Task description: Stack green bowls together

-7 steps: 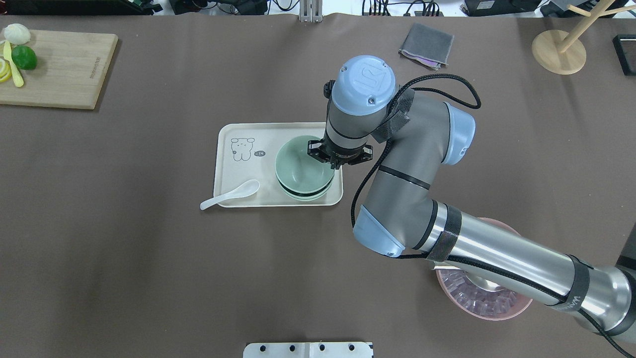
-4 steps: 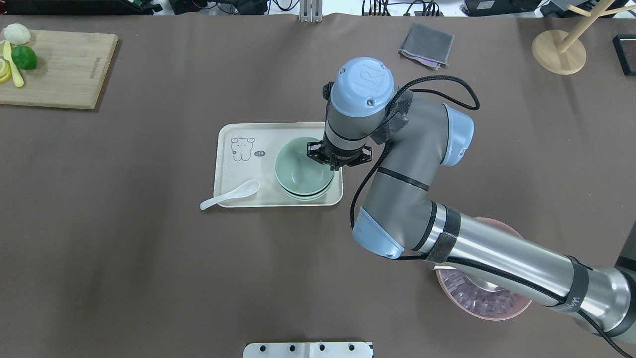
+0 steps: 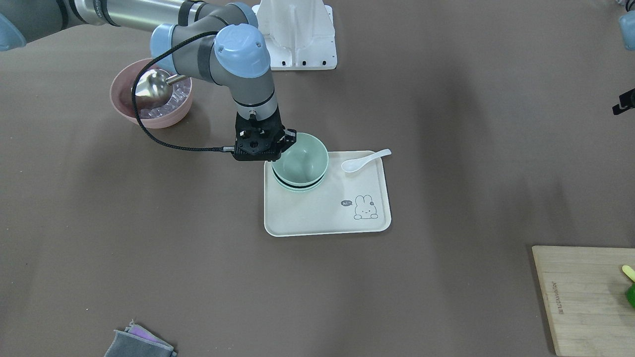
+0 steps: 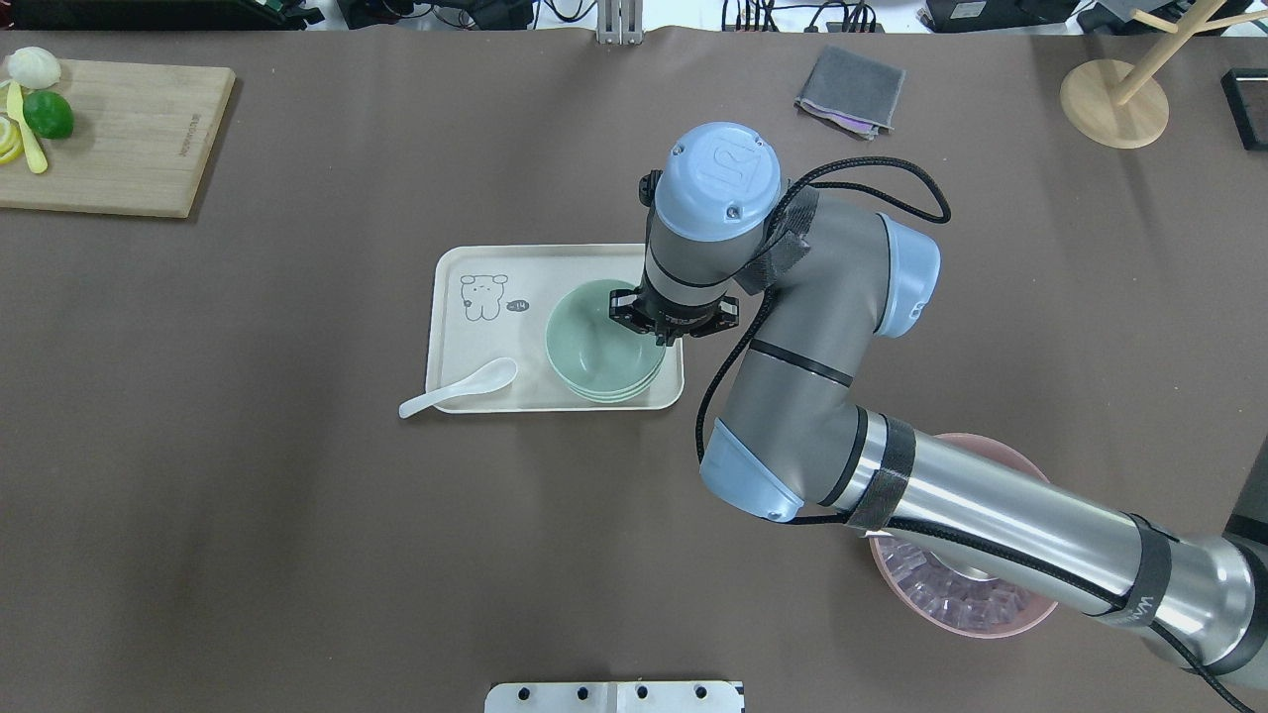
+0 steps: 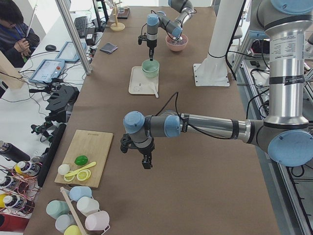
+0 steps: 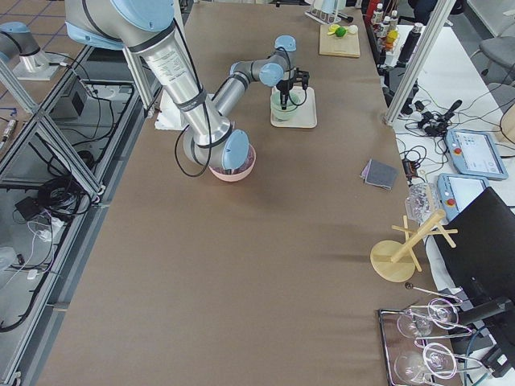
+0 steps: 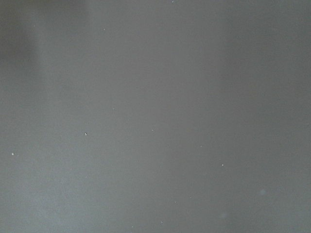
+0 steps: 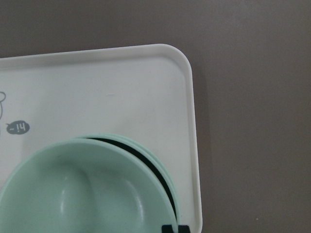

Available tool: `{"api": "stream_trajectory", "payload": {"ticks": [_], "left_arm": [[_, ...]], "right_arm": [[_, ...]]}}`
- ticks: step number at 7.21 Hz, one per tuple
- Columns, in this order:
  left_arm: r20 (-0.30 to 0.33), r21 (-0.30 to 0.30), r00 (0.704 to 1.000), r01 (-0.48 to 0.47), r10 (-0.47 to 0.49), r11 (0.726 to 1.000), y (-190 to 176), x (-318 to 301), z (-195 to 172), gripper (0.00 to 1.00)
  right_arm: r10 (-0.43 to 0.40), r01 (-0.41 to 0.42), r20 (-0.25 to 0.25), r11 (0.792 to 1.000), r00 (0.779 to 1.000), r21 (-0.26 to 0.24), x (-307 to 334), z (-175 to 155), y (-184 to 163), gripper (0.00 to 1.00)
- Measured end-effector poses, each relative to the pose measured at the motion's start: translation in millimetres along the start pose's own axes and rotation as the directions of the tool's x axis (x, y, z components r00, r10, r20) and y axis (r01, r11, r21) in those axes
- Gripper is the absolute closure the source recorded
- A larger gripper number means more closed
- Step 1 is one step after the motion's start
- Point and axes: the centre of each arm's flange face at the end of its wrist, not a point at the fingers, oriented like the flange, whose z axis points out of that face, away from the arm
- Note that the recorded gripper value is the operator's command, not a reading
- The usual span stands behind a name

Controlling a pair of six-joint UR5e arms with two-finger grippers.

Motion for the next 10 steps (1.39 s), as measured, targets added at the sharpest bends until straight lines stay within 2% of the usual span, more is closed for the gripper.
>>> {"api": "stream_trajectory", "payload": {"ticks": [1,3,6,8,10], "left_arm": [[0.000,0.000,1.000,0.000,0.000,1.000,0.0,-0.1,-0.1,0.02],[0.000,0.001,1.000,-0.001,0.001,1.000,-0.1,-0.1,-0.2,0.02],[0.001,0.000,1.000,0.002,-0.002,1.000,0.5,-0.9,0.2,0.02],[0.000,0.005,1.000,0.030,-0.030,1.000,11.2,-15.5,-1.5,0.02],[-0.007,0.051,0.997,0.082,-0.082,0.995,36.5,-52.7,-19.2,0.02]], "right_arm": [[-0.005,0.005,-0.001,1.000,1.000,0.001,-0.6,1.0,1.2,0.00],[-0.012,0.012,-0.009,1.000,1.000,0.024,-2.5,2.2,2.4,0.00],[-0.028,0.026,0.046,0.998,0.999,0.056,-17.4,-19.4,-0.5,0.00],[-0.020,0.014,0.067,0.997,0.998,0.081,-10.6,-43.0,-18.9,0.00],[-0.033,0.027,0.068,0.996,0.997,0.089,42.3,-69.3,-48.1,0.00]]}}
